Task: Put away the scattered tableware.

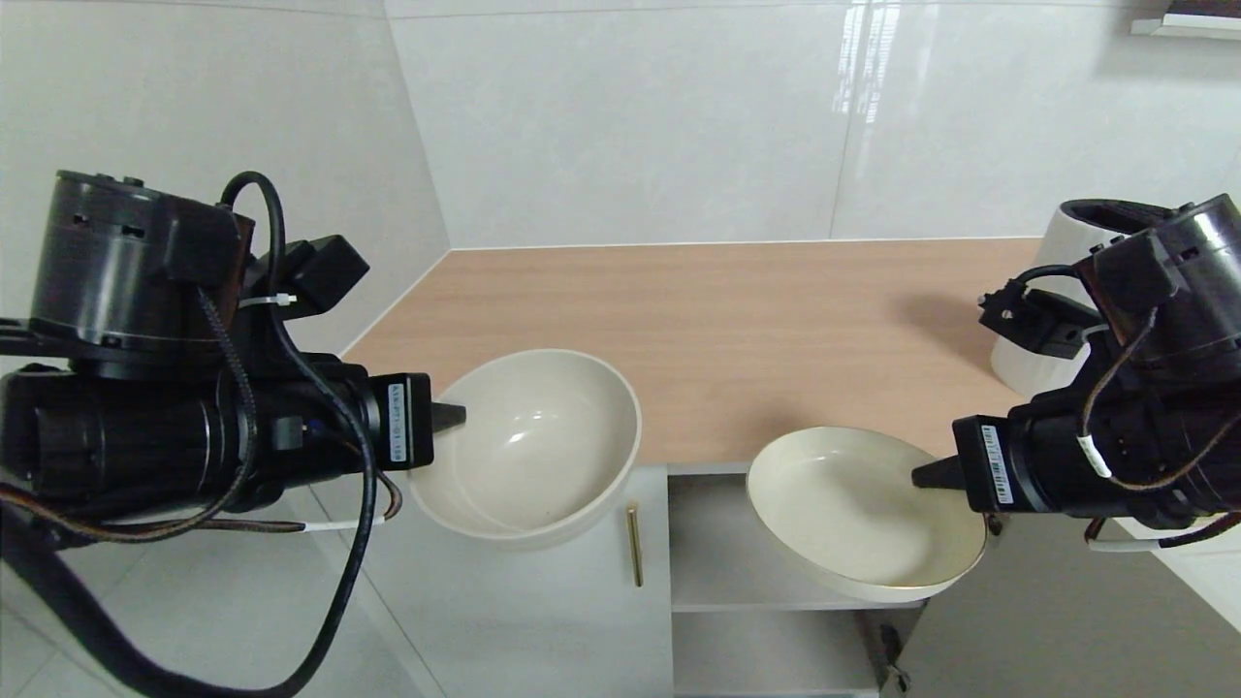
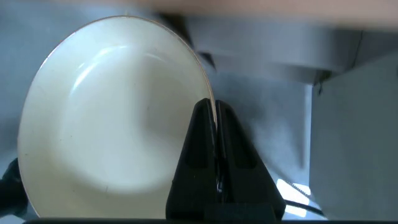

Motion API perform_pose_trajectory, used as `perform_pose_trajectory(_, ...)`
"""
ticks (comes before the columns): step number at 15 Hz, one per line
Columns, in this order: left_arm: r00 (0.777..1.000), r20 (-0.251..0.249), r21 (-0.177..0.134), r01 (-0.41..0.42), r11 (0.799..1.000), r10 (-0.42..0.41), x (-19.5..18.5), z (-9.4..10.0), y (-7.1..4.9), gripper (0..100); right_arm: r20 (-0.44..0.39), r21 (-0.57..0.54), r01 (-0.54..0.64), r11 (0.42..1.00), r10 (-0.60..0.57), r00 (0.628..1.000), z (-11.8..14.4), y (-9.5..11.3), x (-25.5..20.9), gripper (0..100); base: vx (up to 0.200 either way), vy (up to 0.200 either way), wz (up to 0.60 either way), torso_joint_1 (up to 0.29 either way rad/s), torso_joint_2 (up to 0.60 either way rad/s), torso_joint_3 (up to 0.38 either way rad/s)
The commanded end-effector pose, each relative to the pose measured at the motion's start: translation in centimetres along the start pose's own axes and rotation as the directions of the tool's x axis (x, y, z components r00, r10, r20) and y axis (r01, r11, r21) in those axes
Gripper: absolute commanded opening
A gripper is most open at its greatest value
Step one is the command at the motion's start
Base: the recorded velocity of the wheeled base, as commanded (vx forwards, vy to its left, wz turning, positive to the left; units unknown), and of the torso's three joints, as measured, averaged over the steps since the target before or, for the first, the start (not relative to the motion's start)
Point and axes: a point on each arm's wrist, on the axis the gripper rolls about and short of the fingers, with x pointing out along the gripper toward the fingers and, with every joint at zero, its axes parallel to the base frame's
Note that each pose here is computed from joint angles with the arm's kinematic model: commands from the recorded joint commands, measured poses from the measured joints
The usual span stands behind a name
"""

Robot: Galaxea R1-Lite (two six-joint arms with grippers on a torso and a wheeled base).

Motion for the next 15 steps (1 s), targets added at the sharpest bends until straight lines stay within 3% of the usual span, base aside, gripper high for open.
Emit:
perform_pose_trajectory(1,1.0,-0.001,0.002,0.003,1.0,-0.003,0.0,0.0,-0.1,0,-0.005,-0.004,0.003,1.0,-0.003,1.0,-0.2,-0.1,0.1,0,-0.2,0.0,0.0,-0.002,0.0,0.002)
perform_pose_trajectory(9,1.0,-0.022,0.004,-0.007,1.0,0.007,0.7,-0.3,0.0,0,0.021,-0.007,-0.001,1.0,0.001,1.0,-0.5,-0.1,1.8,0,0.0,0.0,0.0,-0.008,0.02,0.009)
perform_pose_trajectory(15,1.0,-0.022,0.004,-0.007,1.0,0.007,0.7,-0.3,0.0,0,0.017,-0.009,0.001,1.0,-0.001,1.0,-0.5,-0.1,2.0,0,0.0,0.0,0.0,-0.182,0.42,0.234)
